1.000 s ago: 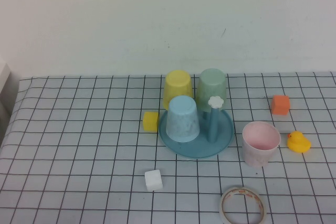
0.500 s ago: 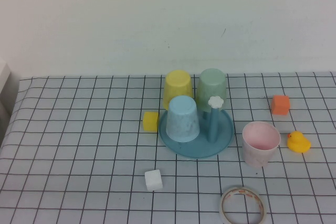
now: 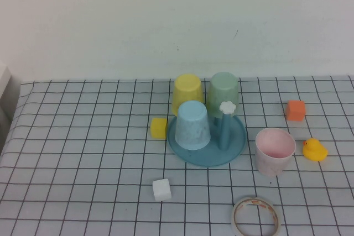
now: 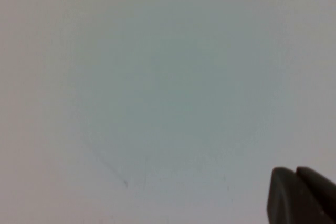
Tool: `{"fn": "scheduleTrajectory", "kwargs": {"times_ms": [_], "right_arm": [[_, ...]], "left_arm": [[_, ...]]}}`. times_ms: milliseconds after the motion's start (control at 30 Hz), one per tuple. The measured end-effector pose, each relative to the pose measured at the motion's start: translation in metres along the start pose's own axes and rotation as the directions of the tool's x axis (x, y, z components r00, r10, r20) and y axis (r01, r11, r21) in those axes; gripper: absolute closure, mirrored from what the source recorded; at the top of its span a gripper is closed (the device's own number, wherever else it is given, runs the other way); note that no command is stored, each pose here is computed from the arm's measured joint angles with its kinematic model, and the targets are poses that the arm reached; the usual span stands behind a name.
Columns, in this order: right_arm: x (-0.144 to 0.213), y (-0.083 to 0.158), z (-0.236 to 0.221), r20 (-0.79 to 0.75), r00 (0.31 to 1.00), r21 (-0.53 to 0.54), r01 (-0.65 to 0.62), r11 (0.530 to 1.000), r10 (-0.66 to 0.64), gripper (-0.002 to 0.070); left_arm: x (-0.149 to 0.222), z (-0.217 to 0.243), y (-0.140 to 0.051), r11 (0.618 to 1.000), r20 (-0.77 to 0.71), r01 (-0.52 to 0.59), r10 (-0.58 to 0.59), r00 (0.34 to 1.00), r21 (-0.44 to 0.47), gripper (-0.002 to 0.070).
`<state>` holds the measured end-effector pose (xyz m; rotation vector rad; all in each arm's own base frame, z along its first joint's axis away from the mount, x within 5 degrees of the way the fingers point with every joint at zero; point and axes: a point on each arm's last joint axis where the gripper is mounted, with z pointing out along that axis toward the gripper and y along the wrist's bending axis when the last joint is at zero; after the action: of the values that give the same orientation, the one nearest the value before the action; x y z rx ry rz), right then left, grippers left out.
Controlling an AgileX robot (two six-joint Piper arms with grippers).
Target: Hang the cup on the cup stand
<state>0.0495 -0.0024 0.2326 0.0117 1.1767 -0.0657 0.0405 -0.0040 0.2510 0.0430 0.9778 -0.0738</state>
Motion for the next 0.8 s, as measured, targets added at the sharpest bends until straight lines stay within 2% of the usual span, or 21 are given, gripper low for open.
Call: {"fn": "scheduleTrajectory", "kwargs": {"times_ms": [100,233,367,500,633,733,800], "right_arm": [[-0.007,0.0,0.0,0.072,0.997,0.004,-0.007,1.0,0.006,0.0678],[-0.023,0.0,0.004,0.052,0.999,-0.001,0.004,1.0,-0.004,0.0678],[-0.068,-0.002,0.011,-0.068,0.995,-0.008,0.077,0.997,-0.078,0.0678],[-0.078,-0.004,0.025,-0.236,0.963,-0.017,0.129,0.992,-0.129,0.0678],[-0.059,-0.006,0.042,-0.478,0.858,-0.064,0.177,0.982,-0.186,0.0678],[-0.035,-0.005,0.051,-0.655,0.712,-0.148,0.206,0.967,-0.252,0.0678],[-0.021,-0.003,0.057,-0.746,0.609,-0.206,0.174,0.963,-0.27,0.0678]], "left_arm": [[0.001,0.0,0.0,1.0,-0.009,0.006,-0.006,1.0,-0.004,0.0676],[-0.018,0.009,0.001,1.0,-0.063,-0.025,0.024,0.998,-0.007,0.0676],[-0.056,0.032,0.001,0.999,-0.211,-0.052,0.05,0.976,-0.004,0.0676],[-0.059,0.058,0.002,0.999,-0.442,-0.045,0.041,0.896,0.002,0.0676],[-0.049,0.073,0.001,1.0,-0.58,0.024,-0.031,0.814,-0.019,0.0676],[-0.041,0.076,-0.001,0.995,-0.639,0.093,-0.101,0.762,-0.047,0.0676],[-0.037,0.076,-0.003,0.989,-0.665,0.133,-0.141,0.734,-0.063,0.0677]]}}
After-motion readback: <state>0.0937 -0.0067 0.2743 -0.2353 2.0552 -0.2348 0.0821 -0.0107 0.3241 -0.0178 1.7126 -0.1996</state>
